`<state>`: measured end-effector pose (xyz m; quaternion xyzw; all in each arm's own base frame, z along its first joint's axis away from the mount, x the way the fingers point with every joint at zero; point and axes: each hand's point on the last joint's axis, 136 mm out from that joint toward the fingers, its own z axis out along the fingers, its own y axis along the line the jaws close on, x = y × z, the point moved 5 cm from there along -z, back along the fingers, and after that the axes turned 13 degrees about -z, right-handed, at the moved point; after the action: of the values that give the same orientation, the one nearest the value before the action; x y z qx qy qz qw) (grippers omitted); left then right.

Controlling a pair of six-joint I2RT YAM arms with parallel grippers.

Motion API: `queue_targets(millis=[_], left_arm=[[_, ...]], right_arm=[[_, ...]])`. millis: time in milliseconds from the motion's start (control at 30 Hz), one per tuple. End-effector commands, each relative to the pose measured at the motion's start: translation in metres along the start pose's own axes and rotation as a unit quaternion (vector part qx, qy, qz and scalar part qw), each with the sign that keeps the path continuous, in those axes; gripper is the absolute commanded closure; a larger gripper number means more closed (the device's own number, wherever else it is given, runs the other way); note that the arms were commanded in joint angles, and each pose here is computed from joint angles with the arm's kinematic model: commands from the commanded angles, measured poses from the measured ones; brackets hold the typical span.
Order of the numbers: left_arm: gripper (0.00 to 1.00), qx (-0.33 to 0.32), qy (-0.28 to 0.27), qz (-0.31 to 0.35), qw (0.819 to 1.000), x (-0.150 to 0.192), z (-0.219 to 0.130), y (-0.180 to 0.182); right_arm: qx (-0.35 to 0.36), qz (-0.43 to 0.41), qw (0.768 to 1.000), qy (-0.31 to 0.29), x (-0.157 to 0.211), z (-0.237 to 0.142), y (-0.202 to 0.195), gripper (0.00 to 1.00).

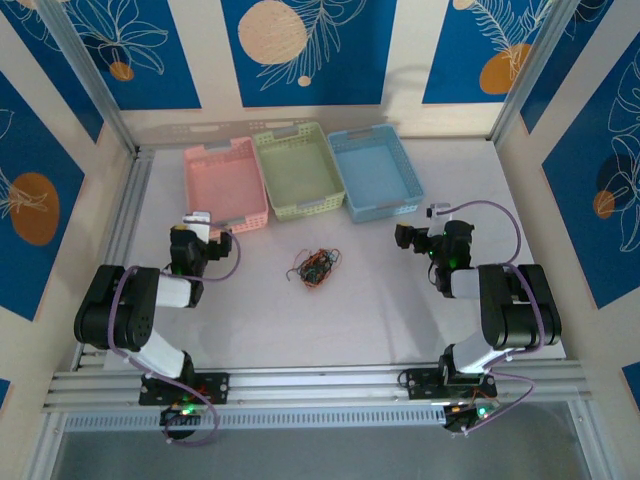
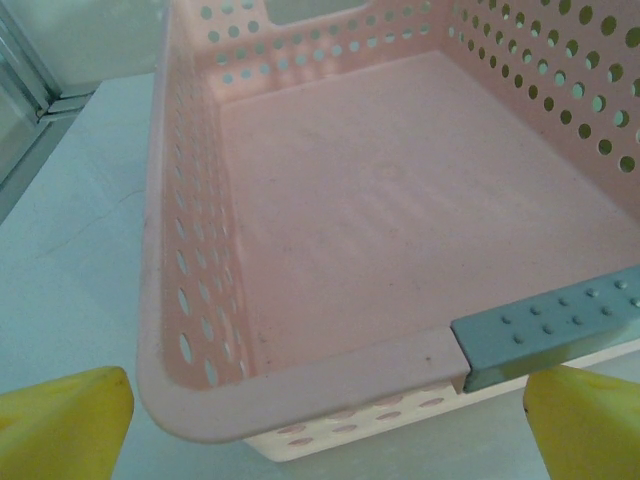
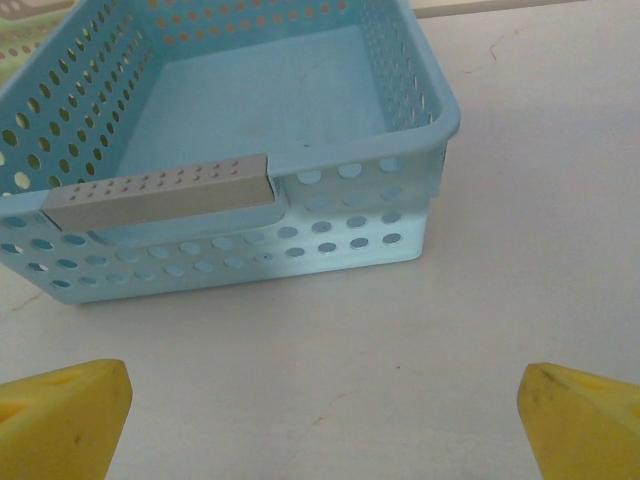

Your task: Untangle the cables

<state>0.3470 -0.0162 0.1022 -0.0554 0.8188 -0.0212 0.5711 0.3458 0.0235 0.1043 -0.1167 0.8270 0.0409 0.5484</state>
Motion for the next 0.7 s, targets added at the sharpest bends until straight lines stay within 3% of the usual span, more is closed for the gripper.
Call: queue_targets(millis=[0, 100, 167, 233, 300, 400, 467, 567, 667], left_arm=[[0.0, 0.003, -0.054, -0.003, 0.999, -0.014, -0.016, -0.004], [0.0, -0.035, -0.111, -0.009, 0.993, -0.043, -0.061, -0.002], [0.0, -0.02, -0.144, -0.056, 0.988, -0.06, -0.087, -0.001], [0.0, -0.008, -0.137, -0.106, 0.985, -0.061, -0.097, -0.001], [0.0, -0.025, -0.068, -0.205, 0.976, -0.052, -0.099, 0.003], [0.0, 0.011, -0.002, -0.221, 0.975, -0.047, -0.099, -0.01], [0.0, 0.081, 0.046, -0.233, 0.968, -0.04, -0.103, -0.028], [0.05, 0.187, 0.121, -0.274, 0.936, -0.028, -0.112, -0.057], [0.07, 0.256, 0.18, -0.309, 0.898, -0.012, -0.122, -0.077]], right_arm=[[0.055, -0.013, 0.998, -0.014, -0.014, -0.003, -0.005, 0.01], [0.113, -0.008, 0.993, -0.024, -0.03, -0.022, -0.009, 0.01], [0.126, 0.017, 0.992, -0.021, -0.042, -0.039, -0.01, 0.01], [0.117, 0.067, 0.99, -0.03, -0.052, -0.056, -0.009, 0.01], [0.109, 0.131, 0.984, -0.051, -0.059, -0.071, -0.009, 0.01], [0.118, 0.262, 0.957, -0.034, -0.055, -0.089, -0.019, 0.01], [0.042, 0.273, 0.96, -0.038, -0.065, -0.093, -0.008, 0.0], [-0.053, 0.266, 0.963, -0.004, -0.074, -0.093, 0.021, 0.04], [-0.122, 0.25, 0.958, 0.074, -0.071, -0.085, 0.053, 0.09]])
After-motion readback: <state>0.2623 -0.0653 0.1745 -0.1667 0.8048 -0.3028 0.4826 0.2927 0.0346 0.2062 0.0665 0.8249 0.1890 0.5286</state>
